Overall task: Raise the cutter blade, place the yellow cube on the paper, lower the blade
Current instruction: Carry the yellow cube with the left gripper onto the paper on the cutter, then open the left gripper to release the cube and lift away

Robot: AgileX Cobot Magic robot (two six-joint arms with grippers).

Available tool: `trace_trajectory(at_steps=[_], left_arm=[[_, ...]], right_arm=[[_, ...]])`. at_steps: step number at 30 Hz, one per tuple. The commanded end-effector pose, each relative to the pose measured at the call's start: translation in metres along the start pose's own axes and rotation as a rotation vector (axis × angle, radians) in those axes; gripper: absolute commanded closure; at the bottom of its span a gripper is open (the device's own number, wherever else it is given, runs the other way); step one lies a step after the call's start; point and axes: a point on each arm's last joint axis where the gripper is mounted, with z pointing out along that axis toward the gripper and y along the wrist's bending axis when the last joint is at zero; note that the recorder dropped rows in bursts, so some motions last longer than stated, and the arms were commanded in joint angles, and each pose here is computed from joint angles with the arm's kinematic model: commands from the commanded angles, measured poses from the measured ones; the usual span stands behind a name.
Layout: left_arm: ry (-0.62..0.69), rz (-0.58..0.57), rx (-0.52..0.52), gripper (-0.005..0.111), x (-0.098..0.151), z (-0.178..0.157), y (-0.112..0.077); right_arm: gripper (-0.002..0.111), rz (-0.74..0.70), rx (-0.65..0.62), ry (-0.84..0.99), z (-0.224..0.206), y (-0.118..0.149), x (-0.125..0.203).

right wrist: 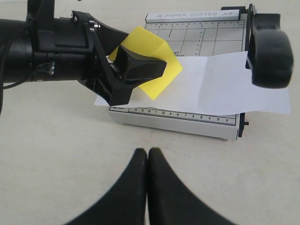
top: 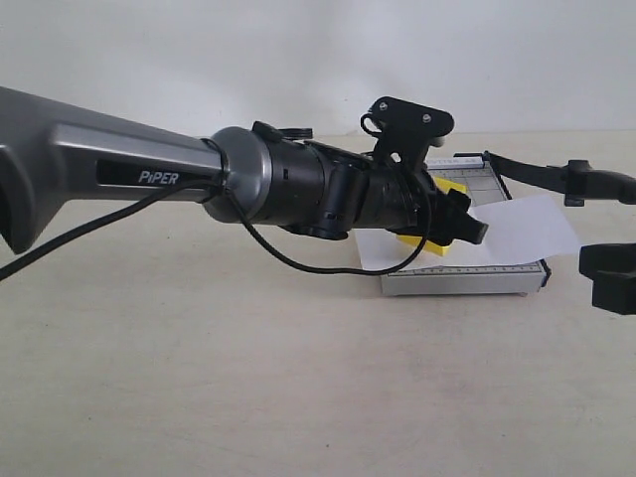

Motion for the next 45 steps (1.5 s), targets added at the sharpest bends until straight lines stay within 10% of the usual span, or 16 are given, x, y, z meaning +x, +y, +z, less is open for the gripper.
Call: trace_trajectory(at_steps=[1, 24, 35, 45], left_arm=[[0.009, -0.035, -0.021, 0.040, -0.001, 0.000, 0.002], [-0.114, -0.025, -0.054, 0.038, -0.041, -0.039, 0.026], [-0.247, 0.019, -0.167, 0.038, -0.083, -0.134, 0.062], [-0.170, 0.042, -0.300, 0.038, -0.032, -0.264, 0.059]], right_arm=[[0.109, -0.013, -0.006, -0.003, -0.001, 0.001, 0.000], [0.109, -0.013, -0.009, -0.002, -0.001, 0.001, 0.000], [0.109, -0.010, -0.006, -0.003, -0.001, 0.001, 0.000], [0.109, -0.010, -0.005, -0.003, -0.001, 0.001, 0.000]])
